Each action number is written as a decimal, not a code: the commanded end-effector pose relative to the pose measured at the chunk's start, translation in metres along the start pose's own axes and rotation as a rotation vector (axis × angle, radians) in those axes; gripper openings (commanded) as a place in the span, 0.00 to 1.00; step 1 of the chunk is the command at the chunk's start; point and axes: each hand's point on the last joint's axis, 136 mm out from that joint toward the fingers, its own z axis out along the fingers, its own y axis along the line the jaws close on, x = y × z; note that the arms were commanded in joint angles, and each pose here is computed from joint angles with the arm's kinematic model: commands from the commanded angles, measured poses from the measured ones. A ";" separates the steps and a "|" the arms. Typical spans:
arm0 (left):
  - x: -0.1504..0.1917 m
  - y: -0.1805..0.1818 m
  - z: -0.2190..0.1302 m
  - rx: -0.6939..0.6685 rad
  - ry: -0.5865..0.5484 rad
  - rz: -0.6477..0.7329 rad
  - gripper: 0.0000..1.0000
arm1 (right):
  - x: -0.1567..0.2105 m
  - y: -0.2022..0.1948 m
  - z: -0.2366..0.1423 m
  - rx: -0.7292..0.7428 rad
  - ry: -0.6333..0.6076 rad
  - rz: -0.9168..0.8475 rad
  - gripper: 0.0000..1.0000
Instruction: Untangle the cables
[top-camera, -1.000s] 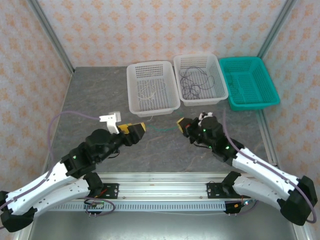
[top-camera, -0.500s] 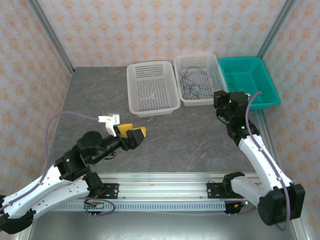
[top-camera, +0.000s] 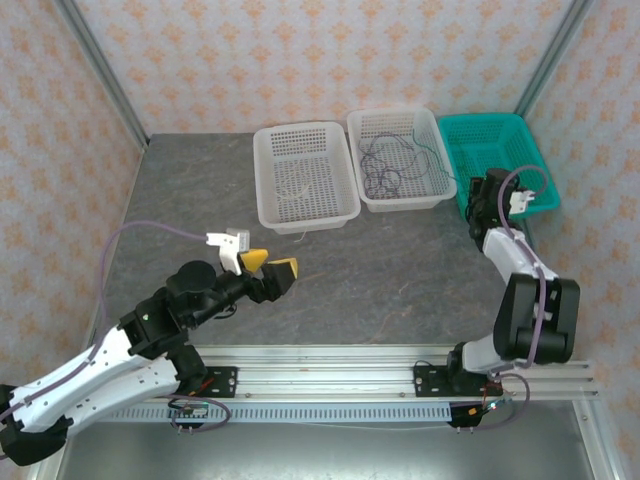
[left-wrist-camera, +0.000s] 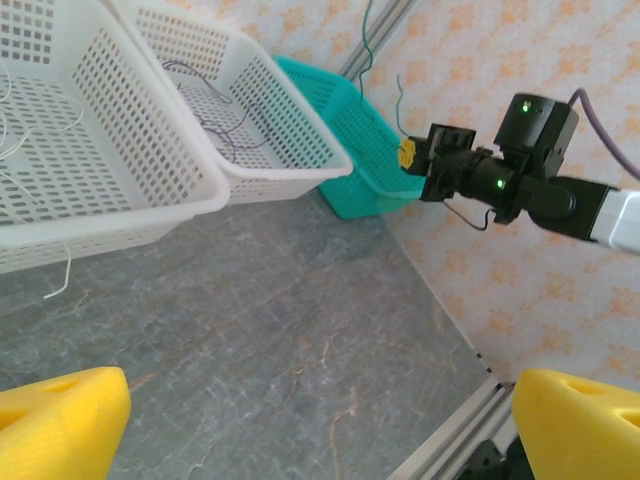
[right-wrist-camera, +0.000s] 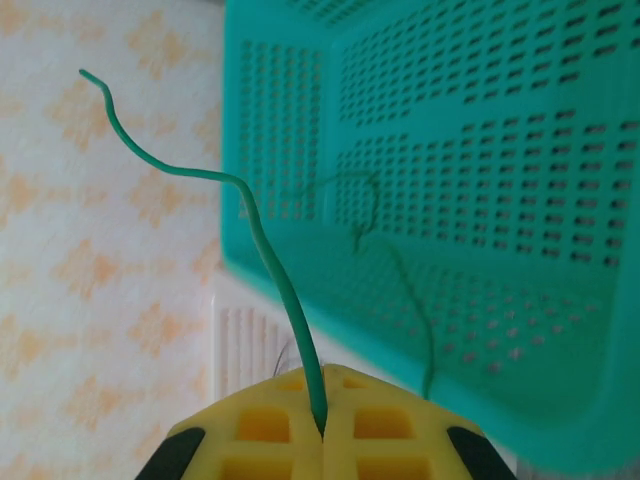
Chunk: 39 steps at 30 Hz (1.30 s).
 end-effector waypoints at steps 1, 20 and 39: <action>0.001 0.006 0.007 -0.044 0.002 0.045 0.98 | -0.035 0.017 0.016 -0.015 -0.197 0.117 0.00; 0.001 0.015 0.020 -0.107 -0.003 0.101 0.98 | -0.065 0.030 0.083 0.244 -0.422 0.014 0.72; -0.024 0.100 -0.011 -0.650 -0.115 0.185 1.00 | 0.050 0.053 -0.084 -0.207 0.127 -0.816 0.95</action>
